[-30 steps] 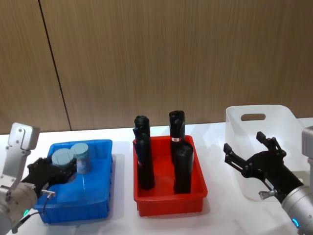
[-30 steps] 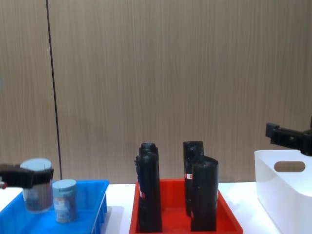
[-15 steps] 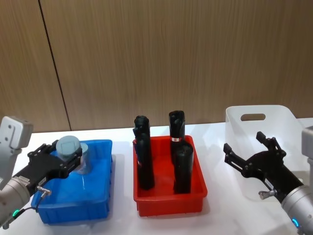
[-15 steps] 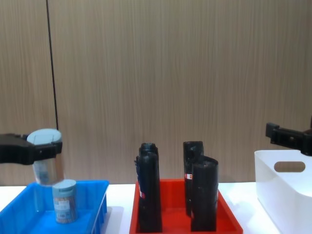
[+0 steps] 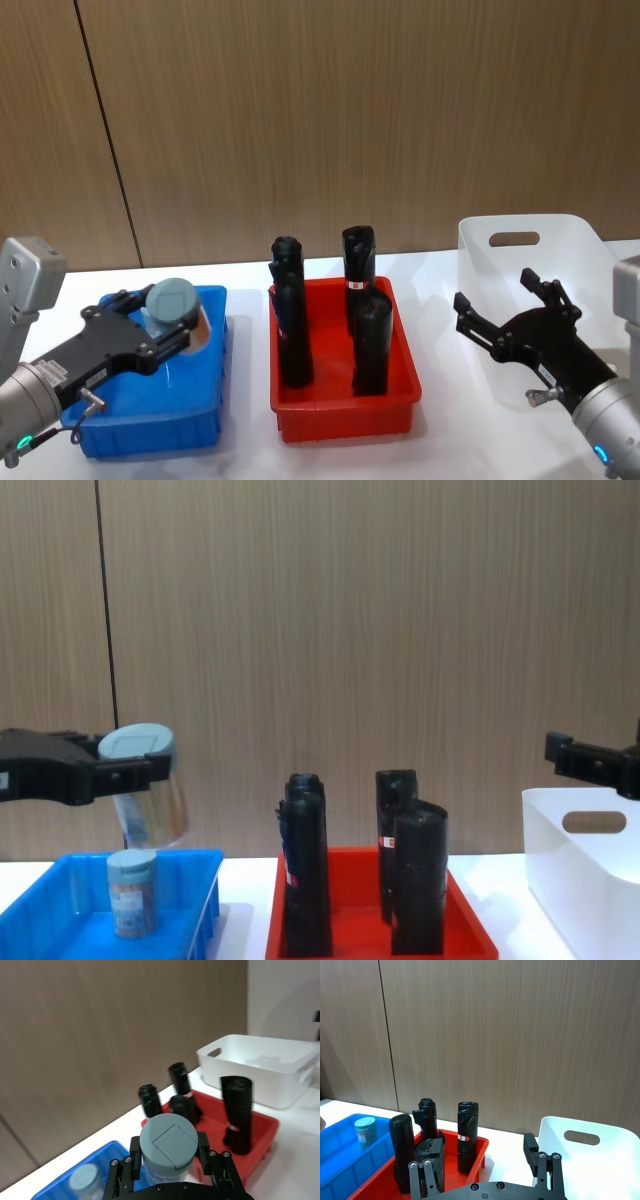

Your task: Pick the cotton swabs from the blue box and place them into the white box.

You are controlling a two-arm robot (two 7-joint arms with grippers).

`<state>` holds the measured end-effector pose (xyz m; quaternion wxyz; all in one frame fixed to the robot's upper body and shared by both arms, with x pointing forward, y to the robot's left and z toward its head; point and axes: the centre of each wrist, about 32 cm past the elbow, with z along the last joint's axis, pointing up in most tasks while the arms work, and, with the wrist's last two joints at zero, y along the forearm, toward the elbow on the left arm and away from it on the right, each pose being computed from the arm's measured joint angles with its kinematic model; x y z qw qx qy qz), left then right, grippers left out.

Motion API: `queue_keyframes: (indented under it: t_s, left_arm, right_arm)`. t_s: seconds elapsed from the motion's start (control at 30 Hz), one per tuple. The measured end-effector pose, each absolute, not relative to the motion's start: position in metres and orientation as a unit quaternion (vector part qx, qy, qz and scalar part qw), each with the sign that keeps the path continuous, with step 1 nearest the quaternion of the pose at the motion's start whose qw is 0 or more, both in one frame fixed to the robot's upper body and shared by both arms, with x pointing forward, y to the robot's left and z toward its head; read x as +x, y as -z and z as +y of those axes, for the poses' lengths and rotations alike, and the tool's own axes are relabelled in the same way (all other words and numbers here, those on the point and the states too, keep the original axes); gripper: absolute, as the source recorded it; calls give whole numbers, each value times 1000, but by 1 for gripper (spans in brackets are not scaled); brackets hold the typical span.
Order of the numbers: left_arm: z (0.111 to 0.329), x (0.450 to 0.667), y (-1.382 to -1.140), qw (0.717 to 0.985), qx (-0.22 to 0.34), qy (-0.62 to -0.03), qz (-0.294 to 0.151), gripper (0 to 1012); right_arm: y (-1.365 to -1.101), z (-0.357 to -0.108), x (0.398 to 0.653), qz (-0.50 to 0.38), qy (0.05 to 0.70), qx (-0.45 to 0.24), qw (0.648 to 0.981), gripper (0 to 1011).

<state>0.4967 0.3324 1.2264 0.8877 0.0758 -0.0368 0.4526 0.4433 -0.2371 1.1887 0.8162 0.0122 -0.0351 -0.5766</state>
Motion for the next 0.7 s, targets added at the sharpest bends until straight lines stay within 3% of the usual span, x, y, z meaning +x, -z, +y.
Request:
queue_keyframes:
  t_s: [0.7]
  left_arm:
    - [334, 515, -1228, 956, 24, -293, -14, 668]
  right_arm:
    - [-1189, -237, 443, -35, 577, 12, 816, 1002]
